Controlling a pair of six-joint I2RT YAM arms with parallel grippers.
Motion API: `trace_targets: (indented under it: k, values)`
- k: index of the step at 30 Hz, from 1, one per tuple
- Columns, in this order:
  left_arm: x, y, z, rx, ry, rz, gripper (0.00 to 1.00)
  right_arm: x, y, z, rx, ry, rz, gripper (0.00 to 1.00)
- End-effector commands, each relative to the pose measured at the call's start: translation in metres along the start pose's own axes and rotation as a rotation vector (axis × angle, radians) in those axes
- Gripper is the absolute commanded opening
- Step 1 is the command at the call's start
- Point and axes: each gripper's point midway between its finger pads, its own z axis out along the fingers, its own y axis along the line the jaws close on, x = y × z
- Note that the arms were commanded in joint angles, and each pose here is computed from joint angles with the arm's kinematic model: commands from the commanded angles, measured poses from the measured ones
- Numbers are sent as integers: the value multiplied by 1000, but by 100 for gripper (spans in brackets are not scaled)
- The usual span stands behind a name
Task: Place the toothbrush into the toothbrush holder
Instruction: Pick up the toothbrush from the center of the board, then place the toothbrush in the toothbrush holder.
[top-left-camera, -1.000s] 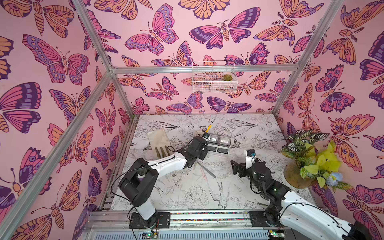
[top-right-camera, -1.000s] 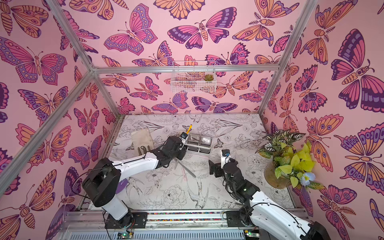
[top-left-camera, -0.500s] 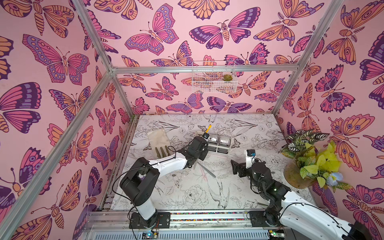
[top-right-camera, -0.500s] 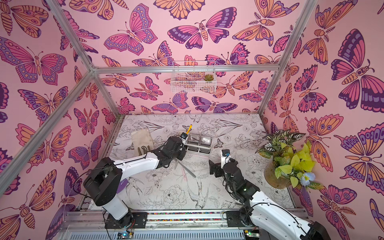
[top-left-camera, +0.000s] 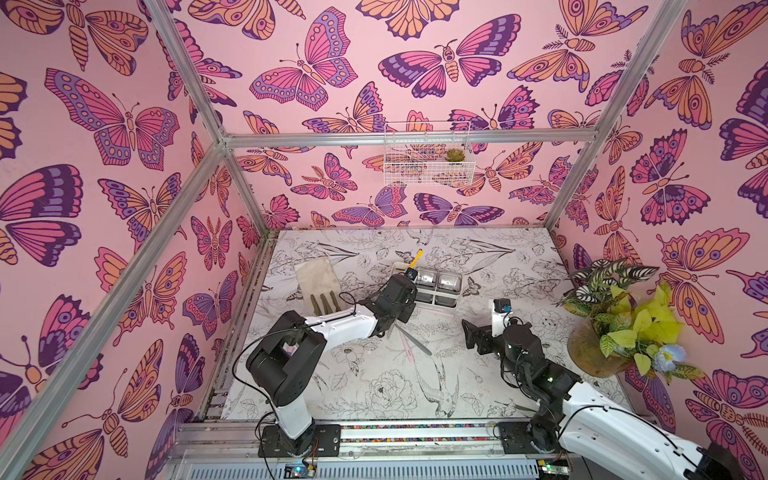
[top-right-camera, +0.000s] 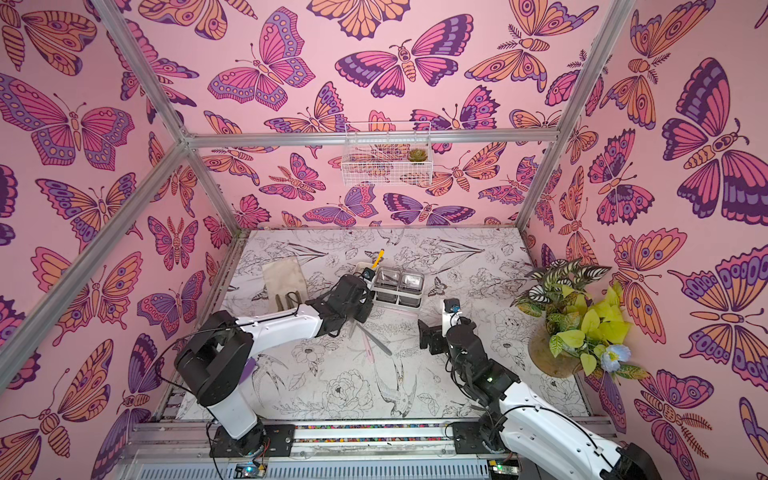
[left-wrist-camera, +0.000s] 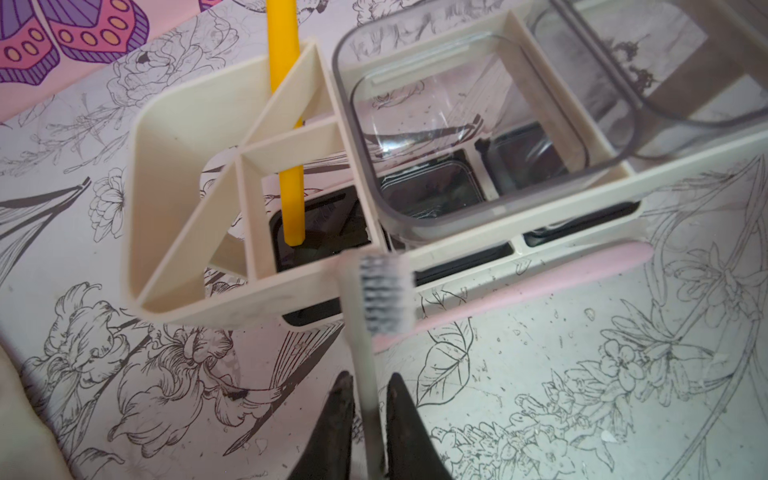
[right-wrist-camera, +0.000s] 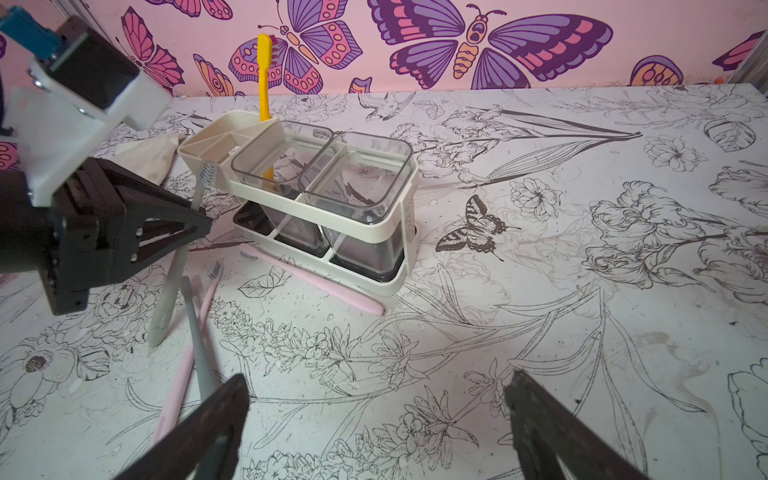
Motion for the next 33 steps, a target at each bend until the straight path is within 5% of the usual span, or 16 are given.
trace_targets:
  k: [1, 3, 11, 22, 33]
  values:
    - [0, 7, -2, -25, -2, -4, 12, -11, -2, -3, 19, -18, 16, 97]
    - [-3, 9, -6, -34, -14, -7, 5, -10, -2, -3, 19, -15, 15, 97]
    - [-18, 13, -28, -32, -70, -6, 4, -10, -3, -3, 21, -18, 17, 97]
    - [-98, 15, -92, 15, -354, 63, 3, -10, -2, -2, 20, -14, 12, 97]
    - [-165, 20, -73, -15, -664, 117, 0, -11, -4, -3, 32, -18, -1, 97]
